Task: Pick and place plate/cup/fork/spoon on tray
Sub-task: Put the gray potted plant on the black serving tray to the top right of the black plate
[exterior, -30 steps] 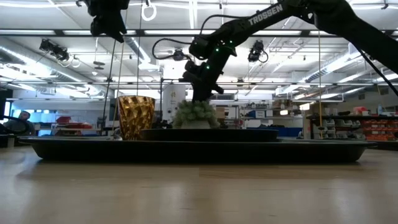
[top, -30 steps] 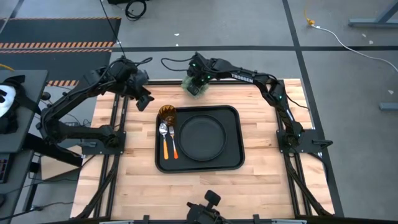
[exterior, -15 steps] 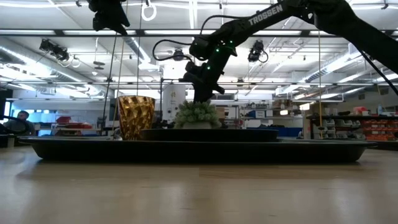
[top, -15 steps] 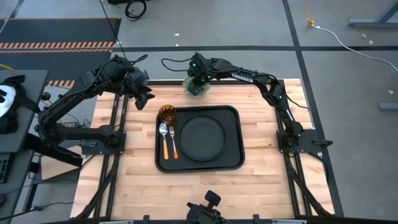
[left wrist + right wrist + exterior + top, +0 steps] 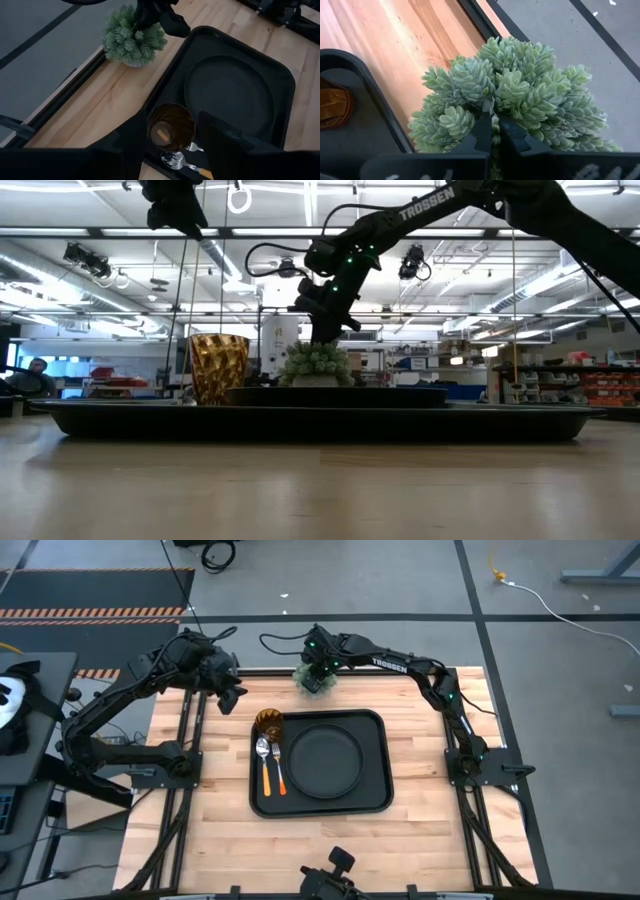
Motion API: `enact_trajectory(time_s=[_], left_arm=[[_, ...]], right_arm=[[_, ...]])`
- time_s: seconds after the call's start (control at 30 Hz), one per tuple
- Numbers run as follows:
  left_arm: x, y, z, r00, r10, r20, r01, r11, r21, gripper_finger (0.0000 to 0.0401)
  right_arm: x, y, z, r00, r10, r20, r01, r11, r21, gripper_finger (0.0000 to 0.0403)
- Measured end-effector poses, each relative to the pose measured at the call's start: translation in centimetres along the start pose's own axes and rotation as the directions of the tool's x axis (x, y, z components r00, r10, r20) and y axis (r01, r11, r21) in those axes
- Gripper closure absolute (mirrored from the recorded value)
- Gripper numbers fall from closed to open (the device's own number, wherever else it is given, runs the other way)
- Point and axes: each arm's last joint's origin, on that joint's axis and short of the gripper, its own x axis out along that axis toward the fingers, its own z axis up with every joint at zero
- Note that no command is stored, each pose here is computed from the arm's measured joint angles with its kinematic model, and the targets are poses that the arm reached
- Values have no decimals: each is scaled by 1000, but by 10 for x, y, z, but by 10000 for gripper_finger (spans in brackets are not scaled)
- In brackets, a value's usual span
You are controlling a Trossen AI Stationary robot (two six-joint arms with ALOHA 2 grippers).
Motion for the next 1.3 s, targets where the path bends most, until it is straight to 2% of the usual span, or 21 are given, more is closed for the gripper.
enact_trajectory(time_s=[0.27,0.5,0.6,0.77,0.9,1.0,1.1,1.3], left_arm=[[0,0,0,1000,1,2,-1,1000,-6,220],[0,0,0,1000,1,1,-1,1000,-1,220],[0,0,0,1000,1,3,-1,1000,-8,220],[0,0,0,1000,1,4,-1,1000,-8,220],[0,0,0,1000,1,3,-1,1000,-9,220],[0,0,0,1000,0,3,0,999,-49,220],[0,0,0,1000,0,3,1,994,-110,220],[0,0,1,1000,0,9,1,994,-113,220]], right_arm=[[-12,10,-6,997,38,-67,-40,999,-29,388],[-64,24,-3,997,53,-48,-59,990,-131,388],[-88,29,-7,995,54,-79,-66,984,-162,388],[-132,42,-31,972,57,-227,-108,970,-219,387],[-154,50,-52,961,63,-269,-130,962,-239,387],[-161,51,-70,955,42,-293,-112,968,-225,387],[-153,49,-91,947,16,-320,-87,974,-209,387],[-131,46,-122,953,5,-304,-49,989,-136,387]])
